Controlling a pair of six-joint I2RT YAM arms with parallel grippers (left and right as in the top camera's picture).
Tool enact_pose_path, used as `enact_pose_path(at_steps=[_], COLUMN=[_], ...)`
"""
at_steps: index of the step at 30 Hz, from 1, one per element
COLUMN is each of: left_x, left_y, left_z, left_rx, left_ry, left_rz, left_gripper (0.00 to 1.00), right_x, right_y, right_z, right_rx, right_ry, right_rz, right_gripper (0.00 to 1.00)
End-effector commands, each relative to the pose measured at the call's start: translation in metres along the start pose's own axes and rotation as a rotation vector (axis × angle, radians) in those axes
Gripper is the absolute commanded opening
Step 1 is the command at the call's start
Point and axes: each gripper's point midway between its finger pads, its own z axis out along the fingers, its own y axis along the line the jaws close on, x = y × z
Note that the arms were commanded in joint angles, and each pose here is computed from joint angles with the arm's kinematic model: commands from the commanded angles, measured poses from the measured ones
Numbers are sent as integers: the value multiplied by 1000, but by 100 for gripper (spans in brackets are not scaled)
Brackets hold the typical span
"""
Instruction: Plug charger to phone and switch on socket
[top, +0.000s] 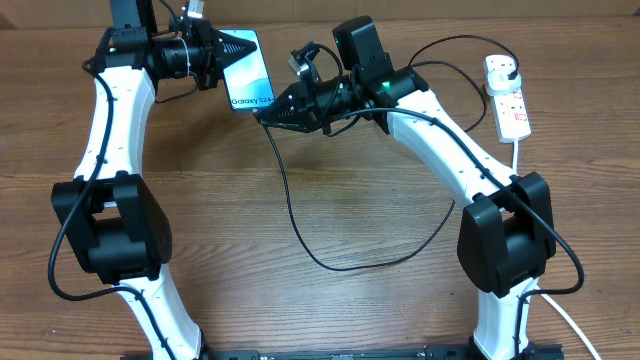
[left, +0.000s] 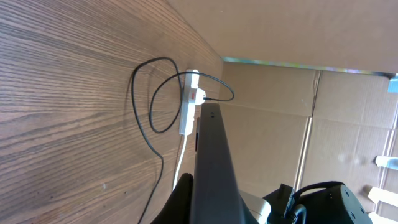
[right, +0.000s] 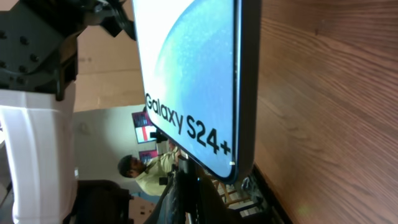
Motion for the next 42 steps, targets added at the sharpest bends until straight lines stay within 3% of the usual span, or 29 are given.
enact_pose_path(at_steps=[1,9,17,25,33,42], left_x=[16,12,13,13,15,16], left_y=[-17,-14,-13,5,4,5], left_z=[0,-6,-6,-5,-5,-5], left_rx=[63,64,60,-25,-19,-21], left_ry=[69,53,54,30,40,42], left_rz=[-9,56,83,16,45,47], left_gripper=[5,4,4,4,4,4], right_x=[-20,-2,-10,-4,-1,1], right_y=[-29,-84,-180,-227,-250,-252], right_z=[-6,-18,-70,-59,-60,-60], right_rx=[120,379,927,951,988,991], right_ry=[-103,-90,-243,-271,-303,-298], right_rz=[-11,-14,-19,-51,-70,-61], right_gripper=[4,4,4,4,4,28])
